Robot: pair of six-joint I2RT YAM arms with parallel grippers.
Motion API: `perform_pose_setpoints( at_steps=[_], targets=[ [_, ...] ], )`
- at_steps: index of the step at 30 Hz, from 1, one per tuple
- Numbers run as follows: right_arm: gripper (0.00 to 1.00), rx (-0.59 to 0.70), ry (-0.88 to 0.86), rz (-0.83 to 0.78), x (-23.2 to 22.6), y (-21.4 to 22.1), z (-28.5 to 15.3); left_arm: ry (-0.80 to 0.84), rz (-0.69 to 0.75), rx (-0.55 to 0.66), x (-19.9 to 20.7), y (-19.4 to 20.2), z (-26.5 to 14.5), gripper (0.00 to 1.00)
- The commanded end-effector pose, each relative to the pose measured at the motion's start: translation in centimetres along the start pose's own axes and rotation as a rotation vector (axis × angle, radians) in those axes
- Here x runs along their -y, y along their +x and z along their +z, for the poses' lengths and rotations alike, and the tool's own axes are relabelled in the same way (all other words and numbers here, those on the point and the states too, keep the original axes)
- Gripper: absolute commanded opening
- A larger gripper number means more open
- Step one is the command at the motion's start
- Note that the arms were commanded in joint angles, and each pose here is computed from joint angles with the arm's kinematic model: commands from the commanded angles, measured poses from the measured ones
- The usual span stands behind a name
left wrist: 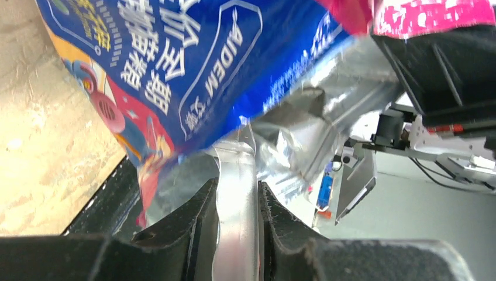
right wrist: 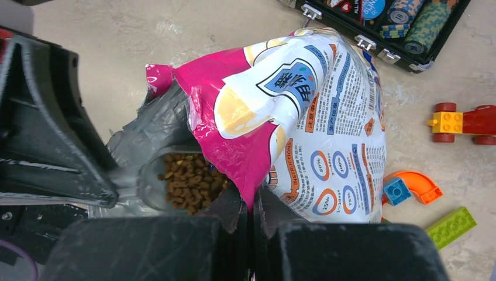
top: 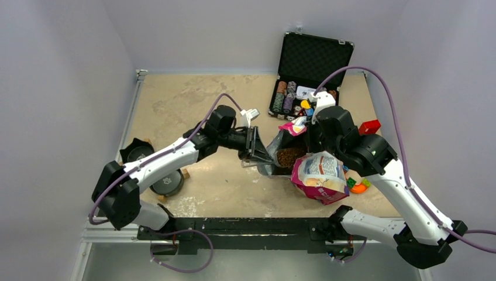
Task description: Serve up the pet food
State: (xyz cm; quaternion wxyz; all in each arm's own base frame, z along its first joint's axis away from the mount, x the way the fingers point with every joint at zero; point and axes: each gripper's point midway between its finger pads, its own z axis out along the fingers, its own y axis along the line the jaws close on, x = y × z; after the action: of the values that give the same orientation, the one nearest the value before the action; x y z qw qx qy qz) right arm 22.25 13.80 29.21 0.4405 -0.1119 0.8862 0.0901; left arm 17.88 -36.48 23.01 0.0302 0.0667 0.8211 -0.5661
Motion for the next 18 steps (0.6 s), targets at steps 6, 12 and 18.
perform_pose_setpoints(
  at_steps=[6, 12, 18],
  targets=[
    [0.00, 0.154, -0.032, 0.045, -0.1, -3.1, -1.7, 0.076, 0.041, 0.031, 2.1, 2.0, -4.2, 0.00],
    [0.00, 0.157, -0.050, 0.052, -0.4, -3.4, -2.1, 0.118, 0.027, 0.077, 3.5, 1.6, -5.3, 0.00],
    [0.00, 0.155, -0.065, 0.050, -0.7, -3.6, -2.1, -0.158, -0.068, 0.099, 1.2, 1.2, -6.0, 0.00]
  ],
)
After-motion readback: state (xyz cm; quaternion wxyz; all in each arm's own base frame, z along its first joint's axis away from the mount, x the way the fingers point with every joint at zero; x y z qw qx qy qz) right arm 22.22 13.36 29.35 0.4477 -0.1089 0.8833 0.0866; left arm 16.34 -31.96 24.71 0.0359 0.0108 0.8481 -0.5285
